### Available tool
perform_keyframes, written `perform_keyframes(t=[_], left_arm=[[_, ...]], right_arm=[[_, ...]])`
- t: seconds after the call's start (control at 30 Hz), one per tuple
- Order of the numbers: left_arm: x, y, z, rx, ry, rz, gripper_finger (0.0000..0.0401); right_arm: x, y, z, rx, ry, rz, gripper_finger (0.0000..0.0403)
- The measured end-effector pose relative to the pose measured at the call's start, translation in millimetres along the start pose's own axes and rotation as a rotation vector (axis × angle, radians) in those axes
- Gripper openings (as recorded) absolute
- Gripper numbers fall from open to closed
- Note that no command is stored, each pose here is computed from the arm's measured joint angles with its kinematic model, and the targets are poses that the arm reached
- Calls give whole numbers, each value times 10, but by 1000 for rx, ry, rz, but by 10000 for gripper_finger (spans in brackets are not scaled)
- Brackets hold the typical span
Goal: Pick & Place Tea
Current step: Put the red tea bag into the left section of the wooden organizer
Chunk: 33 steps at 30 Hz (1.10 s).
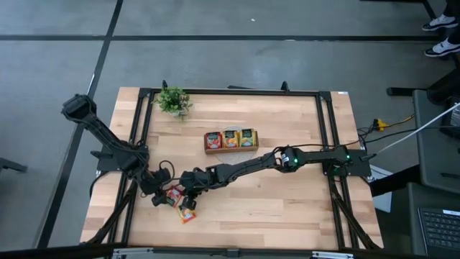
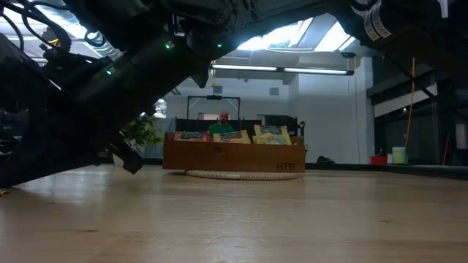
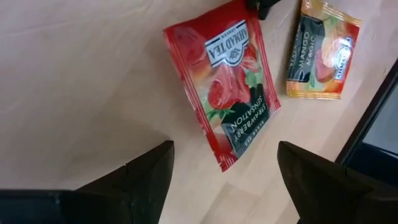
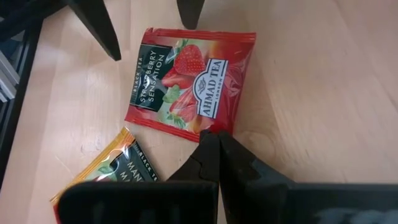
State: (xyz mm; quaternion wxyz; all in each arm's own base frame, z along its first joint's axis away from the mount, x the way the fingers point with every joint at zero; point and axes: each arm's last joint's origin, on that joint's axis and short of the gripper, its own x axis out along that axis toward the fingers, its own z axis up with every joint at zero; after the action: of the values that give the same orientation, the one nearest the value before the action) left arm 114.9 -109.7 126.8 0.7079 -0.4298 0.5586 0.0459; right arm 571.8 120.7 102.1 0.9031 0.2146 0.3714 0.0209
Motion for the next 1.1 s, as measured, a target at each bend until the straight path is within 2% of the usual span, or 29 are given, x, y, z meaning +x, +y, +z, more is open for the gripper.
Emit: perform_keyframes(t=[0.27, 0.37, 0.5, 0.7, 0.77, 0.93, 1.1], left_arm=[[43, -22, 27, -10, 12, -14, 279], [45, -14, 33, -10, 13, -9, 260], [51, 1, 32, 12, 16, 0, 192], [59, 7, 37, 58, -5, 1, 46], [57, 4, 41, 58, -18, 0, 13], [56, 4, 39, 64, -11, -1, 2], [37, -13, 30, 62, 18, -25, 2]], right_arm=[[3, 1, 2, -10, -5, 2, 0], [3, 1, 3, -10, -5, 3, 0], [3, 3, 7, -13, -10, 4, 0], [2, -20, 20, -11, -11, 2, 0], [2, -29, 25, -10, -12, 1, 0], [1, -27, 28, -13, -14, 3, 2], [-58, 23, 65, -17, 19, 74, 33]])
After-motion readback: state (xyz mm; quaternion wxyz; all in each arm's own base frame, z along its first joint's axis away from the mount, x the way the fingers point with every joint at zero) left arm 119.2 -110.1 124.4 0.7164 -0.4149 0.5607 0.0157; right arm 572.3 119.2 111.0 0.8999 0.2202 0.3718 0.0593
